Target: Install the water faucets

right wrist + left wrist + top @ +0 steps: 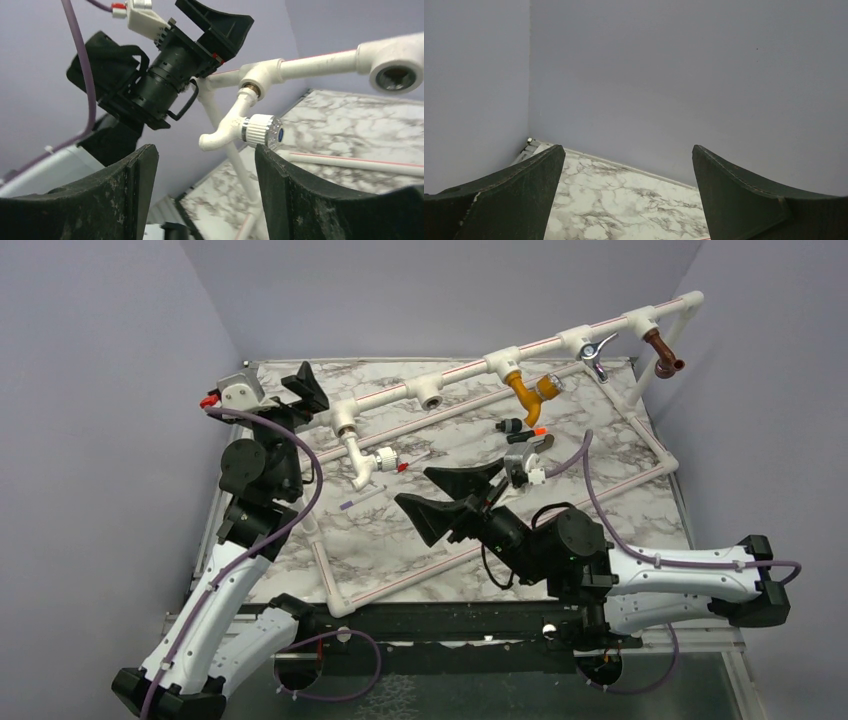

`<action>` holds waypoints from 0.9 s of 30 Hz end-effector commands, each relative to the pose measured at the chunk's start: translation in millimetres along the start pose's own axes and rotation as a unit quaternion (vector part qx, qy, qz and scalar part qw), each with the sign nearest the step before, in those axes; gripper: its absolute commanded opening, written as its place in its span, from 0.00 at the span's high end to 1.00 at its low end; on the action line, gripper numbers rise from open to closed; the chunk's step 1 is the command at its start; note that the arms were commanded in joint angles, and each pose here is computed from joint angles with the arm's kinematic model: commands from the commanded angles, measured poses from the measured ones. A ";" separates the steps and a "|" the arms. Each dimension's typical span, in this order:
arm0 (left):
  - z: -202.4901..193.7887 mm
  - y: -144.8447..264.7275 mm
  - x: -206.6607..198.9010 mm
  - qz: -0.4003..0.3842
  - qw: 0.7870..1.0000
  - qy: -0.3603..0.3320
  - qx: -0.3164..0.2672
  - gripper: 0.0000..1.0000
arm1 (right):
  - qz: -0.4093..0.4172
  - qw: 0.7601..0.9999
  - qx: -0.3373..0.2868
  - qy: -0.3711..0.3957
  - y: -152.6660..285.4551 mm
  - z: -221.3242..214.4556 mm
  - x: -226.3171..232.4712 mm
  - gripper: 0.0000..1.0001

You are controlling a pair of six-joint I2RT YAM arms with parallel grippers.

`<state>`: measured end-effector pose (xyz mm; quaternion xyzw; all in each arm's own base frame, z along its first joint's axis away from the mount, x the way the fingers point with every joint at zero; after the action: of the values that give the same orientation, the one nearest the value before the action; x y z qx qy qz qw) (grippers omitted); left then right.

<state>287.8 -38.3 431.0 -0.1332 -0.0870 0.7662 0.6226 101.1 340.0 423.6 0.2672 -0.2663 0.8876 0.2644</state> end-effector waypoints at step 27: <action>51.2 -11.8 -11.8 -0.041 0.999 -0.025 0.025 0.01 | 0.177 0.635 0.099 0.746 -31.9 -25.2 -5.0 0.35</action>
<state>295.4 -47.3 443.4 -0.0713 -0.0606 0.7523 0.6521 111.0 371.4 403.4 -0.4436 0.0489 0.8763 0.1814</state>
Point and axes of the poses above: each gripper's point midway between its finger pads, its own y axis back along the fingers, its own x axis along the line the jaws close on, z = x × y, the point moved 3 cm from there along y, back along the fingers, and after that the axes turned 12 degrees about -y, right-handed, at the moved point
